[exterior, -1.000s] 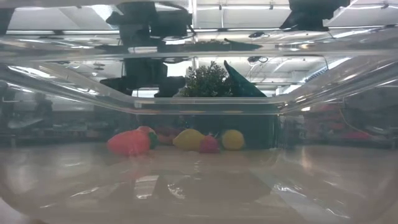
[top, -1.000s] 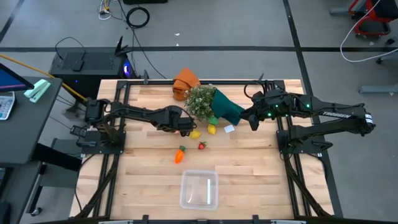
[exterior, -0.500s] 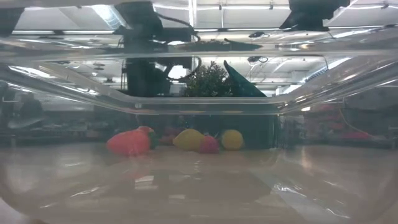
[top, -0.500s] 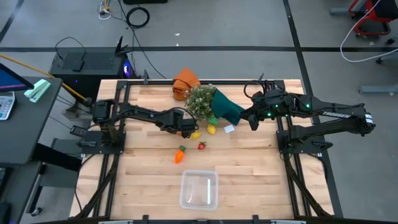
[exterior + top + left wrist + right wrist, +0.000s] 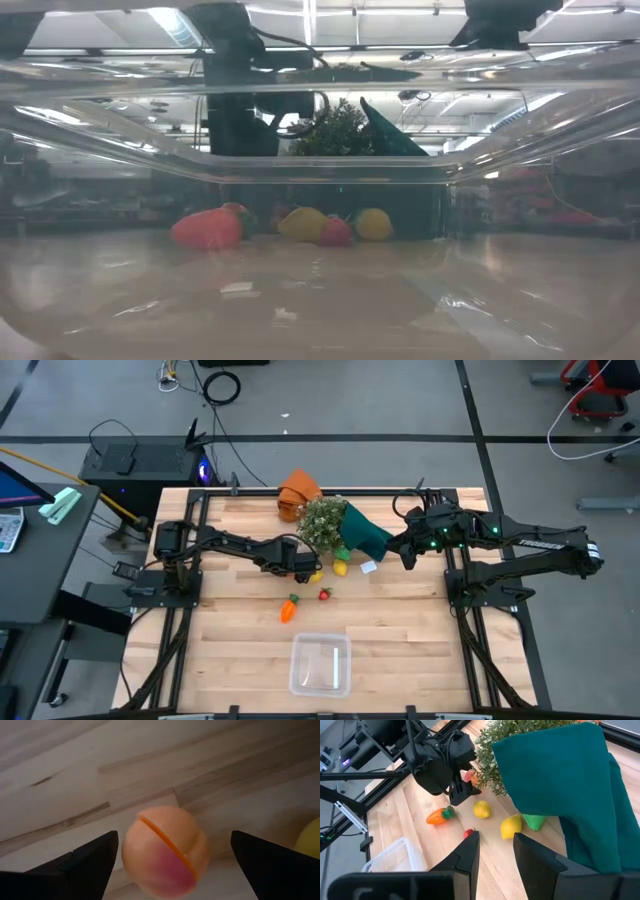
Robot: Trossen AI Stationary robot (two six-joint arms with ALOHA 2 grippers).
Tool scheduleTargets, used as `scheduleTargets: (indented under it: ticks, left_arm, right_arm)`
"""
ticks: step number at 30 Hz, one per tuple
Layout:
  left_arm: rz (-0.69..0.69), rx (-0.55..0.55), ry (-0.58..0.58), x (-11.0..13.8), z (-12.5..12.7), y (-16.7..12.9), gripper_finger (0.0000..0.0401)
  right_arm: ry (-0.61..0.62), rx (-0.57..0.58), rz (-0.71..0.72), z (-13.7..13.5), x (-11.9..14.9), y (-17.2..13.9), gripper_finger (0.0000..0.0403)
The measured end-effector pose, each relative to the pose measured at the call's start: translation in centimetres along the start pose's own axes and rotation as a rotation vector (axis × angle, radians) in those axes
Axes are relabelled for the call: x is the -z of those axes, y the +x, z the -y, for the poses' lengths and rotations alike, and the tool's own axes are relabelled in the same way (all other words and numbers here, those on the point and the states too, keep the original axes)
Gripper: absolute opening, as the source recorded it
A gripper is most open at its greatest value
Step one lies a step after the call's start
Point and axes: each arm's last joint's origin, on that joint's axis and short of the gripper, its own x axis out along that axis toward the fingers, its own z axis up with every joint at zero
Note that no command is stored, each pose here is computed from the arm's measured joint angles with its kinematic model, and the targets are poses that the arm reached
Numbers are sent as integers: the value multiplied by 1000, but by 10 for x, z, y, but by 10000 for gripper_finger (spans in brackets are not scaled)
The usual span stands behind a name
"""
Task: Pick and placing Produce into tupperware
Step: Put the peach into the transparent container
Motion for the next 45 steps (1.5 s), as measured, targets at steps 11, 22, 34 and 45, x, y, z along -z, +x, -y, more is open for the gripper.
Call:
scheduleTargets:
  ticks: [11, 22, 34, 45]
  left_arm:
    - [7, -3, 23, -2, -1, 1, 307]
    - [8, -3, 39, -2, -1, 0, 249]
    - [19, 64, 41, -8, -6, -22, 254]
    - [24, 260, 50, -8, -20, -82, 258]
  right_arm:
    - [0, 0, 0, 0, 0, 0, 86]
    - [0, 0, 0, 0, 0, 0, 84]
    - [0, 1, 0, 0, 0, 0, 85]
    - [0, 1, -1, 0, 0, 0, 85]
